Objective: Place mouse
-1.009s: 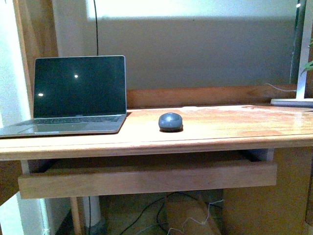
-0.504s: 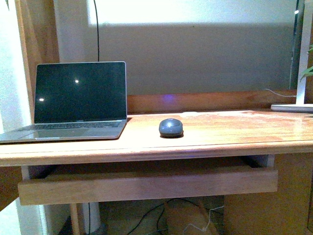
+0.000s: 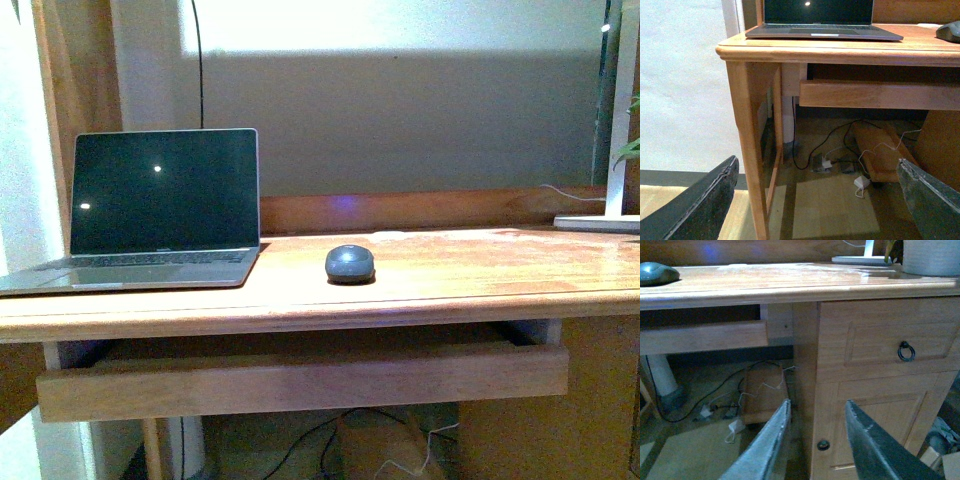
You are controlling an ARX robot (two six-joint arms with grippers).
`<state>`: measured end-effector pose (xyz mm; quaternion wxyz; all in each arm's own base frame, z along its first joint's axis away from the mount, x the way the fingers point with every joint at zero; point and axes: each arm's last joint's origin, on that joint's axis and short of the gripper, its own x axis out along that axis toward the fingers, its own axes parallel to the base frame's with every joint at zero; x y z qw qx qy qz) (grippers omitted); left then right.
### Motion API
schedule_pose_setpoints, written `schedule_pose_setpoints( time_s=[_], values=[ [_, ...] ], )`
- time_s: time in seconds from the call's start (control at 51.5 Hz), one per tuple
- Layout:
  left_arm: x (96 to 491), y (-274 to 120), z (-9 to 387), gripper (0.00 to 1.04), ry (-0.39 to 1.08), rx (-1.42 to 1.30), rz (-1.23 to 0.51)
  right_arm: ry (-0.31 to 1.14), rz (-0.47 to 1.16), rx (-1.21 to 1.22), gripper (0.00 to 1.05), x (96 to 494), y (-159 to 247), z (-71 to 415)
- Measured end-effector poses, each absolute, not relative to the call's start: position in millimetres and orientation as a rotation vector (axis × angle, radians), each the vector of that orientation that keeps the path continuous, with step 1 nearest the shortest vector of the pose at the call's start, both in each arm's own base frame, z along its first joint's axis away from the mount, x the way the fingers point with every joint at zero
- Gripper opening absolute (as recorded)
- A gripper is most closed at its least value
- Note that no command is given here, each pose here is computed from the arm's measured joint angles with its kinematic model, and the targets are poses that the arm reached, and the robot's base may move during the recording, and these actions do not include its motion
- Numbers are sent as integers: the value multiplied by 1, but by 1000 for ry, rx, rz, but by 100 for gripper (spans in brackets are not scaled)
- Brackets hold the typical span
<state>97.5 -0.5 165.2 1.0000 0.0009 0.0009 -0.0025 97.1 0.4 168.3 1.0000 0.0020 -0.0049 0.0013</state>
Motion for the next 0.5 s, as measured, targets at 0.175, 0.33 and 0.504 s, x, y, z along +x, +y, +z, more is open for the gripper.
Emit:
schedule_pose_setpoints(
  time_s=[0.175,0.33,0.504],
  values=[
    [98,0,165,97,2,2,-5,-10,2,4,87,97,0,168],
    [98,0,165,97,2,2,-5,-10,2,4,97,97,0,168],
    [98,0,165,97,2,2,-5,-10,2,4,97,97,0,168]
  ],
)
